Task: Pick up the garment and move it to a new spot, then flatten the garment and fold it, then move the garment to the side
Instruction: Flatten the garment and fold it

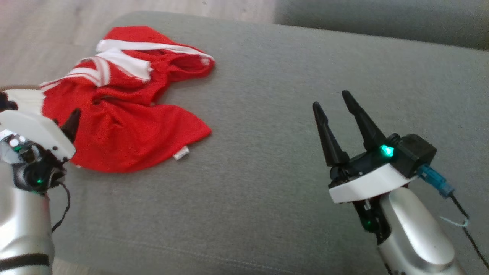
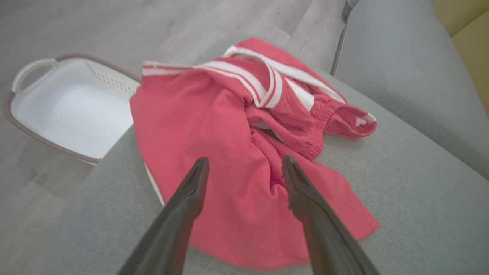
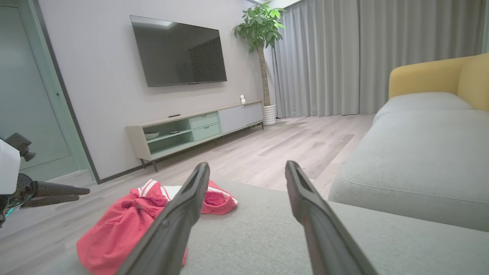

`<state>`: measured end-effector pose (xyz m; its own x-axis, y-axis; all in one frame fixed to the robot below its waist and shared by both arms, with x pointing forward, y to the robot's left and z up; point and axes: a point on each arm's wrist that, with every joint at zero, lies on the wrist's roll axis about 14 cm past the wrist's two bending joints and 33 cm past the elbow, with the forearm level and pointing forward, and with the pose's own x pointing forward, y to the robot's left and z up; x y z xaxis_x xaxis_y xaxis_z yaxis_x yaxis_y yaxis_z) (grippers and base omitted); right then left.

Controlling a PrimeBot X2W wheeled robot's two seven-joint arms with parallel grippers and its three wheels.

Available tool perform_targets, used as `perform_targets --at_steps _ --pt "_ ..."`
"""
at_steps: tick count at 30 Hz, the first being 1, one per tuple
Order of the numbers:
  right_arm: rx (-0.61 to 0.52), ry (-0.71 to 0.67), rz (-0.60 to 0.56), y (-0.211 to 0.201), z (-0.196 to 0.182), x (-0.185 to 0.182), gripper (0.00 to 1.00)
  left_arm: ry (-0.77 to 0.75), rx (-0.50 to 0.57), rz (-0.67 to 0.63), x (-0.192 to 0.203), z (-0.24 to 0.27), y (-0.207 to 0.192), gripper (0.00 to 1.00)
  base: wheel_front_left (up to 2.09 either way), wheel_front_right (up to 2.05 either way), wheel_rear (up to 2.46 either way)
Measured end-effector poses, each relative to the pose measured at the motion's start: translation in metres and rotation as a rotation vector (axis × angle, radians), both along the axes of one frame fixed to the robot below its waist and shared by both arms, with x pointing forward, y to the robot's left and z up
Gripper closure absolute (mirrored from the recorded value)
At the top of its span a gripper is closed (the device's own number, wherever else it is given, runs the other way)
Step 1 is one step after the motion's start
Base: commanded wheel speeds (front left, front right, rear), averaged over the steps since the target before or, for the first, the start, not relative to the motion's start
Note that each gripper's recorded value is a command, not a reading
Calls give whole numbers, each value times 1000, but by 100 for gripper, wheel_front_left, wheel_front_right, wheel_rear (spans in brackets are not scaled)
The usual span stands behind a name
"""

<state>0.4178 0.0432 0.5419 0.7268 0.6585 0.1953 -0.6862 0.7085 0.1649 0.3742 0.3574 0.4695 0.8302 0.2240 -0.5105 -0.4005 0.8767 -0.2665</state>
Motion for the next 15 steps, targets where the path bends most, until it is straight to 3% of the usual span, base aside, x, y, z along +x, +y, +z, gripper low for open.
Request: perform_targets --at_steps 6,15 --pt "-26 35 -95 -38 -18 14 0 209 -155 -7 19 -60 -19 0 0 0 0" --pt "-43 52 -192 -74 -27 27 0 461 -272 -71 17 -116 -53 0 0 0 0"
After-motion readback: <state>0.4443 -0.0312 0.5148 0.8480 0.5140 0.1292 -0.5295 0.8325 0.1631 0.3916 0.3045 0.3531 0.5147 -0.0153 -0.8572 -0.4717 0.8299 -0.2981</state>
